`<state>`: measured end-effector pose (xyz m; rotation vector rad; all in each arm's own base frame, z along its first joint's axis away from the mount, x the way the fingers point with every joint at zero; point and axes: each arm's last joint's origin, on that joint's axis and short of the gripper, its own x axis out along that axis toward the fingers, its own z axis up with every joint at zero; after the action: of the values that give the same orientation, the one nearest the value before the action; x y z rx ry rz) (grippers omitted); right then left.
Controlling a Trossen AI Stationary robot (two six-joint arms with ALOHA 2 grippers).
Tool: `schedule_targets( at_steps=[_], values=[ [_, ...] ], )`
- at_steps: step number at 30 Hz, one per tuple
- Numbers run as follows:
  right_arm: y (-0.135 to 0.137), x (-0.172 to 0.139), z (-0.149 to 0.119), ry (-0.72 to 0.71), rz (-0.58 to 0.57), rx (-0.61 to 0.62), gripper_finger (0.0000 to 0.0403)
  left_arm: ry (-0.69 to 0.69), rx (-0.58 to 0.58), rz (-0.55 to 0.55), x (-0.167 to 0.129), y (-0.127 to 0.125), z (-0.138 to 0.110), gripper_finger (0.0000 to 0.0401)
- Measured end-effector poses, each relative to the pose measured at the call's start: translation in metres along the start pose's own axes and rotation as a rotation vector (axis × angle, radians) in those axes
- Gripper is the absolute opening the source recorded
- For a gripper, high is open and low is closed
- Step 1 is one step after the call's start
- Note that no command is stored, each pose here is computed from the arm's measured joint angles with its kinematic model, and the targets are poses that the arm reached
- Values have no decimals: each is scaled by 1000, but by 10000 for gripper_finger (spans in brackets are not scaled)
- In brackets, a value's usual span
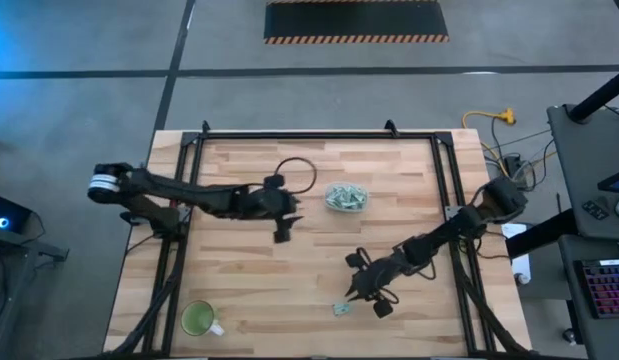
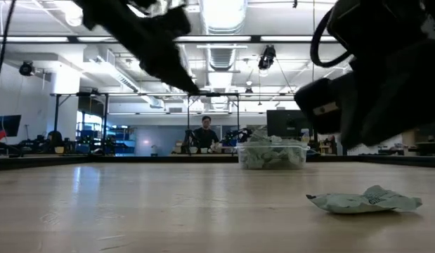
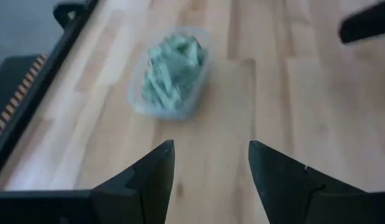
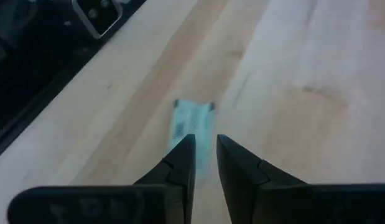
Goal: Pick and place Stevia / Truvia into bins
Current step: Put the stevia packet into the transparent bin
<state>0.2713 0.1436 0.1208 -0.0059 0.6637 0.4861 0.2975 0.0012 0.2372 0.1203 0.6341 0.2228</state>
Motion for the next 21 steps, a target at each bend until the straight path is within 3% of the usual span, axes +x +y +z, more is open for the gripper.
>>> schedule_targets(
  at_steps=[8, 21],
  values=[
    [1, 22, -1, 42, 35, 31, 77, -66, -82, -56, -27, -14, -25, 190],
    [2, 27, -4, 83, 34, 52, 156, -66, -124, -68, -24, -18, -37, 190]
  ],
)
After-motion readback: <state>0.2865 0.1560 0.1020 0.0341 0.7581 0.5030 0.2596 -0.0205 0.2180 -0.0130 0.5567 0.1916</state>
